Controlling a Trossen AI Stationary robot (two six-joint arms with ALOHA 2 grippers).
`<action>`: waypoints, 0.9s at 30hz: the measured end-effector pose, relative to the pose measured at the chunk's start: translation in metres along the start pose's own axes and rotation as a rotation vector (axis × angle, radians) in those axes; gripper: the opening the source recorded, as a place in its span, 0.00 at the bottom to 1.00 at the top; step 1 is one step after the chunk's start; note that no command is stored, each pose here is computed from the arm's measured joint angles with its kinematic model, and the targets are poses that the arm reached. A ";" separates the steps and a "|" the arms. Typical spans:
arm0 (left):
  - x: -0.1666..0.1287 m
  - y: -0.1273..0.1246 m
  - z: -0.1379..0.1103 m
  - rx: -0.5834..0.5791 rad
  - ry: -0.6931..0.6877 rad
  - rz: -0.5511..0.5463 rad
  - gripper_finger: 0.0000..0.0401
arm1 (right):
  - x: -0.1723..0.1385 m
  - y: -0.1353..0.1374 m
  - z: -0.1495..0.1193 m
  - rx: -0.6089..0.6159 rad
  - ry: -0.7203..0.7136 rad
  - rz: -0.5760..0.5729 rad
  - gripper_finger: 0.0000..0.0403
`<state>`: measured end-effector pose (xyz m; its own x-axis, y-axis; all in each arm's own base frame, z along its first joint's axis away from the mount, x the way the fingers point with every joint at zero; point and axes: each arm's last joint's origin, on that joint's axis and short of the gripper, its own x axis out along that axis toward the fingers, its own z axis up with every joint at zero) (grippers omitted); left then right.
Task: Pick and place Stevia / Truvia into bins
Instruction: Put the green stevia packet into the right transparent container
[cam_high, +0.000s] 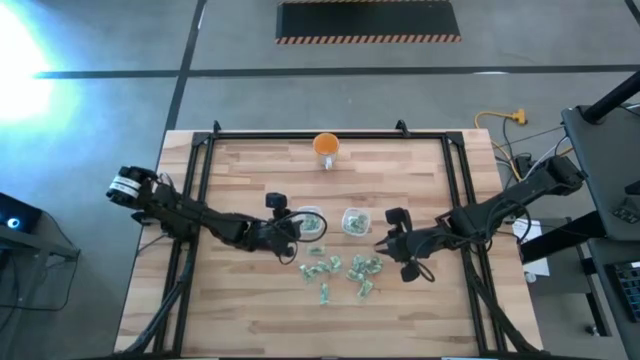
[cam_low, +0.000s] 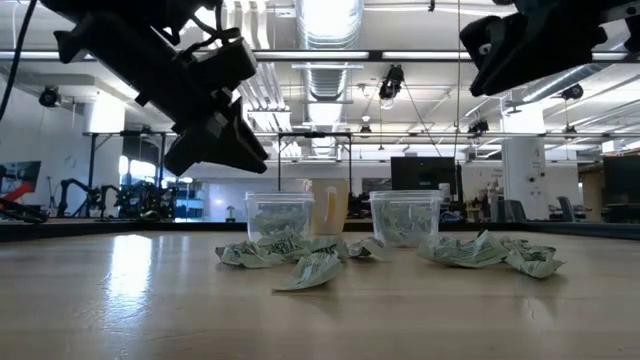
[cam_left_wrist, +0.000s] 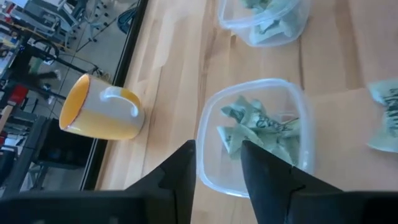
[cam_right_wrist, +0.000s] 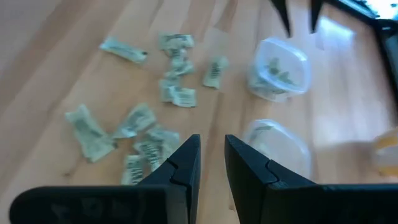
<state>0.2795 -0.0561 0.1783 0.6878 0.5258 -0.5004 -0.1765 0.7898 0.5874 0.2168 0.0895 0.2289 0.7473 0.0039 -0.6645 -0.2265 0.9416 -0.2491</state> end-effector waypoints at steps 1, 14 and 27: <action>-0.001 -0.001 0.001 0.001 -0.004 -0.003 0.28 | 0.001 0.001 -0.002 0.007 0.001 0.021 0.16; -0.010 -0.007 0.000 0.031 -0.010 -0.028 0.28 | 0.044 0.024 -0.032 -0.002 -0.165 0.276 0.16; -0.018 -0.013 0.000 0.034 -0.019 -0.052 0.28 | 0.076 0.035 -0.041 0.080 -0.053 0.286 0.16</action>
<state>0.2696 -0.0755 0.1795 0.7085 0.4779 -0.5193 -0.1163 0.8048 0.5820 0.2395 0.1089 0.1407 0.6927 0.2882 -0.6611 -0.3839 0.9234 0.0003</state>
